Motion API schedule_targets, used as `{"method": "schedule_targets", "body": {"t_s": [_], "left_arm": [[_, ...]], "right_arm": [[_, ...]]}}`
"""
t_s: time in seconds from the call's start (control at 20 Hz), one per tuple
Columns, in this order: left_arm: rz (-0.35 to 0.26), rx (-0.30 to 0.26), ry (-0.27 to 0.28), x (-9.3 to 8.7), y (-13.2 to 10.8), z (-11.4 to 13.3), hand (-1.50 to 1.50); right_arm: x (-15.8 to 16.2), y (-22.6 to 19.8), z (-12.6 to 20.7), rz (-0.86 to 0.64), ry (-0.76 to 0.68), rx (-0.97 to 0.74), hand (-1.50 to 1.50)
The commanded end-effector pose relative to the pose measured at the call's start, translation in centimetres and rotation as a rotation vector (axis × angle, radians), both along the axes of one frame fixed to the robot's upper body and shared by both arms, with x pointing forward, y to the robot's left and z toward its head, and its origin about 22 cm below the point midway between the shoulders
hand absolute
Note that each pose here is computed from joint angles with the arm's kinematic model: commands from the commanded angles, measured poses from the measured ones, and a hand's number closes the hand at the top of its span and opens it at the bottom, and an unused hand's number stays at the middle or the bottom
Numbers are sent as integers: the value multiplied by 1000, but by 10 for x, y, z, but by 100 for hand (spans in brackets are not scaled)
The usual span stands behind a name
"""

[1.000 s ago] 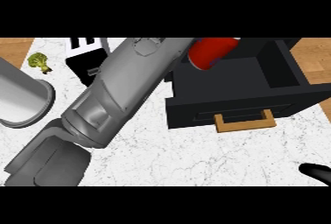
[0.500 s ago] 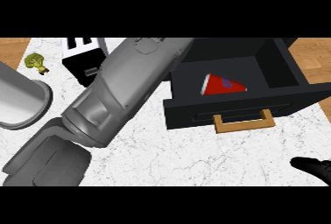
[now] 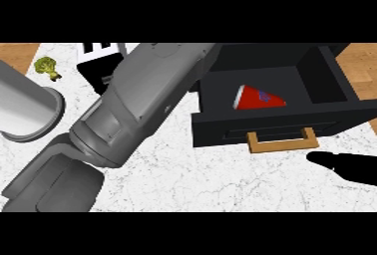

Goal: Pick up the can, place it into the drawer and close the drawer

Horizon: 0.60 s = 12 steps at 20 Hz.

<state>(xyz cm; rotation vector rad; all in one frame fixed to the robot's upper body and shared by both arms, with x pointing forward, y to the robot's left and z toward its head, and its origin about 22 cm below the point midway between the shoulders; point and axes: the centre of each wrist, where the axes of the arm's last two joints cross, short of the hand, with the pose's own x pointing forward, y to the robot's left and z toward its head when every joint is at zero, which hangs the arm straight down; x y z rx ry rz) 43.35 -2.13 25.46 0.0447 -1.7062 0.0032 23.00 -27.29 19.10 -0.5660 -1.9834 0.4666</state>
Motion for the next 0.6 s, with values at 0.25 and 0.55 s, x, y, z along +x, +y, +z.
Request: {"method": "schedule_targets", "body": {"t_s": [0.25, 0.55], "left_arm": [[17, 2, -29, 4, 4, -6, -150], [13, 23, -34, 10, 14, 1, -150]], "right_arm": [[35, 39, -22, -13, -22, -303, -150], [73, 52, -62, -50, 7, -439, -150]]}}
